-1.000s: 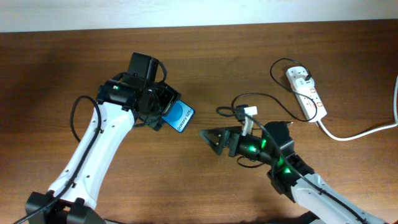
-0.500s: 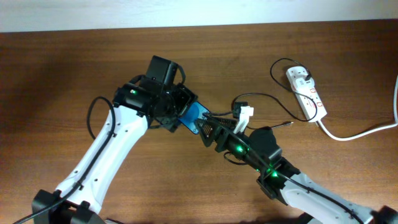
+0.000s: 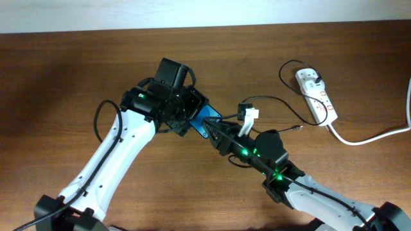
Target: Plug charger to phone and switch on socket
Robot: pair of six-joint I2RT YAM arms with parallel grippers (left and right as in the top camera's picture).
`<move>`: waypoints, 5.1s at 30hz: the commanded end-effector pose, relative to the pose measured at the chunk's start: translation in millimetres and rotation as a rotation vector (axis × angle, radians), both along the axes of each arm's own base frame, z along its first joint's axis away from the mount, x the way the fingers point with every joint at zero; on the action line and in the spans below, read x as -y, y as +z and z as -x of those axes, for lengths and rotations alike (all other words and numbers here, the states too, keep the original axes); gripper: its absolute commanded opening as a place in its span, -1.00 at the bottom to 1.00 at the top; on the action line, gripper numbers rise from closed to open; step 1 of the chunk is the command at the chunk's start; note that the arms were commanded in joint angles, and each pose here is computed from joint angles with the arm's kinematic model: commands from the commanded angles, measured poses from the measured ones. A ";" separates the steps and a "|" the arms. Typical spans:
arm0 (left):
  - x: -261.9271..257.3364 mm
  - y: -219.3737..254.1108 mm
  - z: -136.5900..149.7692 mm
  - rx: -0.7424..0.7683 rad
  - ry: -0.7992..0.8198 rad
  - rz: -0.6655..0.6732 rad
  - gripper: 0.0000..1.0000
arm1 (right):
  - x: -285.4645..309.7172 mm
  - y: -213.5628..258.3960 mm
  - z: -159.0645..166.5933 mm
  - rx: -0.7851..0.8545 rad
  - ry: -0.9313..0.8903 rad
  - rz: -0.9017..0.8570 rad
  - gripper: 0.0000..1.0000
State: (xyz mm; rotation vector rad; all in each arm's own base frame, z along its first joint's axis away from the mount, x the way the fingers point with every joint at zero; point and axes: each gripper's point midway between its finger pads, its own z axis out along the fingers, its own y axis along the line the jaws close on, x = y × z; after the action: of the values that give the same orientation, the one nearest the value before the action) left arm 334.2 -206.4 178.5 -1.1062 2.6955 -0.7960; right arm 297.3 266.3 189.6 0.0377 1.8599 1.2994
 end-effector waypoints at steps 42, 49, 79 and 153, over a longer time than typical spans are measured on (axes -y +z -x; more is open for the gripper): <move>-10.7 76.2 -8.3 0.493 -0.412 -0.195 0.98 | 0.5 -21.8 9.8 -0.590 0.016 -0.329 -0.92; -65.5 75.5 15.6 0.460 -0.435 -0.477 0.98 | 16.9 -25.7 25.7 -0.857 0.170 -0.409 -0.92; -21.4 29.1 28.2 0.096 0.046 0.011 0.45 | 12.6 20.9 10.5 -0.966 0.138 -0.713 -0.92; -41.5 9.4 -15.7 0.321 -0.389 -0.088 -1.00 | 35.3 -67.4 4.5 -0.855 -0.102 -0.295 0.97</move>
State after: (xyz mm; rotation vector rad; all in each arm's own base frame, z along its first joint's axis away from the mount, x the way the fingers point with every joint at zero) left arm 353.0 -164.5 174.9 -0.5950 2.6649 -0.8244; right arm 289.4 235.9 131.4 1.2356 2.2458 1.7651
